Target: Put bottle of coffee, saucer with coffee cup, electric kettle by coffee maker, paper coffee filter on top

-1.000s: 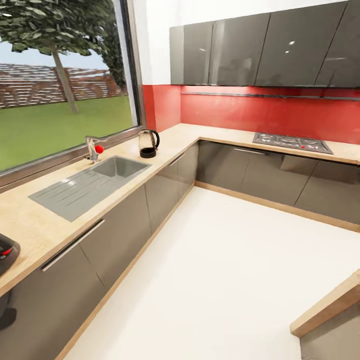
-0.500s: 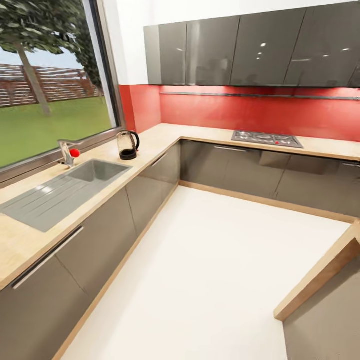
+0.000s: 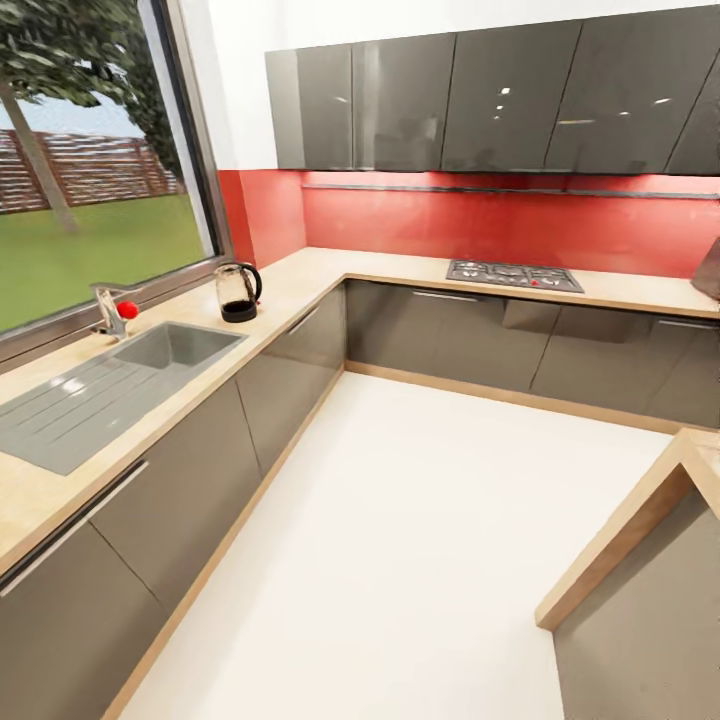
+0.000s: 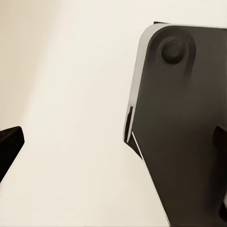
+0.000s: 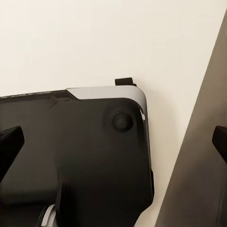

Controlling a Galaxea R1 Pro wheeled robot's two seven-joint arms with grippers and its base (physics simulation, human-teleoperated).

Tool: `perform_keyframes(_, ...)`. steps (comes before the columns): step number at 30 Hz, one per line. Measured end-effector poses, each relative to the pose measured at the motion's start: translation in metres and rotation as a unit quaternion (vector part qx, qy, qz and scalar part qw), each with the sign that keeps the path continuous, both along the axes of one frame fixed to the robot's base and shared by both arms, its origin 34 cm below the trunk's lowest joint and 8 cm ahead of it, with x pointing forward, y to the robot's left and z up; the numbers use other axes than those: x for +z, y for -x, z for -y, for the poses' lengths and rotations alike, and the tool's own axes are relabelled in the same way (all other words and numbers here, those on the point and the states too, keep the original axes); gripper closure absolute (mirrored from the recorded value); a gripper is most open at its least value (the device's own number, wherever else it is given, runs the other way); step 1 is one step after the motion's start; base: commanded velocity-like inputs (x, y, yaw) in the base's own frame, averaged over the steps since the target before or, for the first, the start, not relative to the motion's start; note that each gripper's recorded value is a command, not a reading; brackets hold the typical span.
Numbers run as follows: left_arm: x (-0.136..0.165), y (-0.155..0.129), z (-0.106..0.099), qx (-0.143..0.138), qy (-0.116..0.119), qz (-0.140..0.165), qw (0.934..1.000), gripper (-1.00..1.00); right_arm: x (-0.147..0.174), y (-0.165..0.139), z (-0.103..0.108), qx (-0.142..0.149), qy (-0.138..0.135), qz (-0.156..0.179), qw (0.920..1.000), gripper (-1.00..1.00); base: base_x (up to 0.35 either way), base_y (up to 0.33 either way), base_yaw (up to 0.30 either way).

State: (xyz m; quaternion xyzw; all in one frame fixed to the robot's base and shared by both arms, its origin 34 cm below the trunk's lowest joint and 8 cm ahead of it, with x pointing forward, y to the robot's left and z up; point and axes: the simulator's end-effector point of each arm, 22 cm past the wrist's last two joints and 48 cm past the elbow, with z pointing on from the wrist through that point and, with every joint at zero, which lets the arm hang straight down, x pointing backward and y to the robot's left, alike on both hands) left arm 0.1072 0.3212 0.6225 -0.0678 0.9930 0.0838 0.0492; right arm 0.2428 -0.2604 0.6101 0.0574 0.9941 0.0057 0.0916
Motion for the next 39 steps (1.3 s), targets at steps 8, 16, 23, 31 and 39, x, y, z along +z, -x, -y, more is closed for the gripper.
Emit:
perform_keyframes(8, 0.0, 0.001, -0.002, -0.004, -0.001, -0.006, 1.0, -1.0, 0.0, 0.001, 0.0, 0.001, 0.0, -0.001, 1.0, -1.0, 0.02, 0.0, -0.005)
perform_keyframes(16, -0.001, -0.015, -0.007, -0.008, -0.007, 0.009, 0.9999, -1.0, 0.001, -0.003, 0.005, 0.002, 0.003, 0.004, 1.0, -1.0, 0.292, 0.0, 0.0)
perform_keyframes(23, 0.009, -0.134, -0.036, -0.018, -0.033, 0.121, 0.9919, -1.0, 0.033, -0.128, 0.018, 0.009, 0.012, 0.14, 0.99, -1.0, 0.337, 0.0, 0.0)
perform_keyframes(31, 0.023, -0.172, -0.068, -0.027, -0.056, 0.162, 0.9849, -1.0, 0.055, -0.174, 0.022, 0.009, 0.015, 0.203, 0.9789, -1.0, 0.334, -0.028, 0.0)
perform_keyframes(39, 0.023, -0.172, -0.068, -0.03, -0.055, 0.161, 0.9849, -1.0, 0.055, -0.173, 0.022, 0.01, 0.016, 0.203, 0.979, -1.0, 0.297, -0.191, -0.073)
